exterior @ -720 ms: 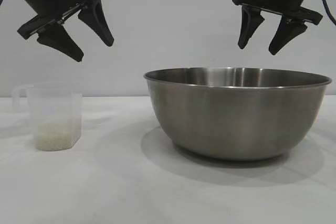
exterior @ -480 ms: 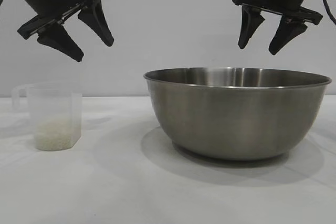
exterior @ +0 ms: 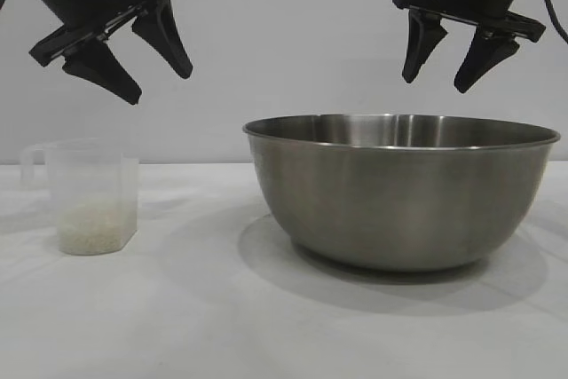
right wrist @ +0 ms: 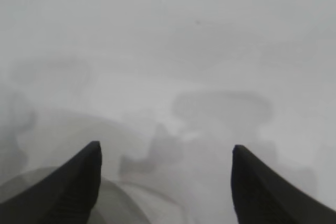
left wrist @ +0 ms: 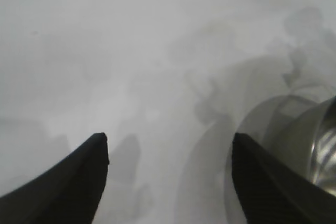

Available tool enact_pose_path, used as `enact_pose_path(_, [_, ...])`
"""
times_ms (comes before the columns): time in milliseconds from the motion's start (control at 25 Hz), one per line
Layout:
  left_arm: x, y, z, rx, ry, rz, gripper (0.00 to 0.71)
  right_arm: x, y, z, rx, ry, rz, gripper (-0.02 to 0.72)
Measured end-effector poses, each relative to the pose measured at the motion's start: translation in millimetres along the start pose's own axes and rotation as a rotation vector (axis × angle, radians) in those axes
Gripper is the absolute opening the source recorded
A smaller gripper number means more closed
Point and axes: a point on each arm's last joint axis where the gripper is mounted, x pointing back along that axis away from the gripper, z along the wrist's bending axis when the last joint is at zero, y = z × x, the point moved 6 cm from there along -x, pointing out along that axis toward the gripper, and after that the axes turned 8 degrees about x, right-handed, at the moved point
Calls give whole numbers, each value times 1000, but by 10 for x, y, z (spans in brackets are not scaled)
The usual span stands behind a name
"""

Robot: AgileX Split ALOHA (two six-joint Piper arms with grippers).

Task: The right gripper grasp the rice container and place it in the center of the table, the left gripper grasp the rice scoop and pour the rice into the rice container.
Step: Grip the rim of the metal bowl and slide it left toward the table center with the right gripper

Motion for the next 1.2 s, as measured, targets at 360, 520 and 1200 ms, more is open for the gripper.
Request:
enact_pose_path(360, [0, -15, -10, -2, -6, 10, 437, 339, 34, -60, 10, 53, 112, 445])
enact_pose_path(520, [0, -17, -12, -2, -8, 12, 437, 487, -139, -26, 6, 101, 236, 445])
enact_pose_path(1200, [0, -17, -12, -2, -8, 12, 437, 459, -773, 361, -58, 128, 449, 445])
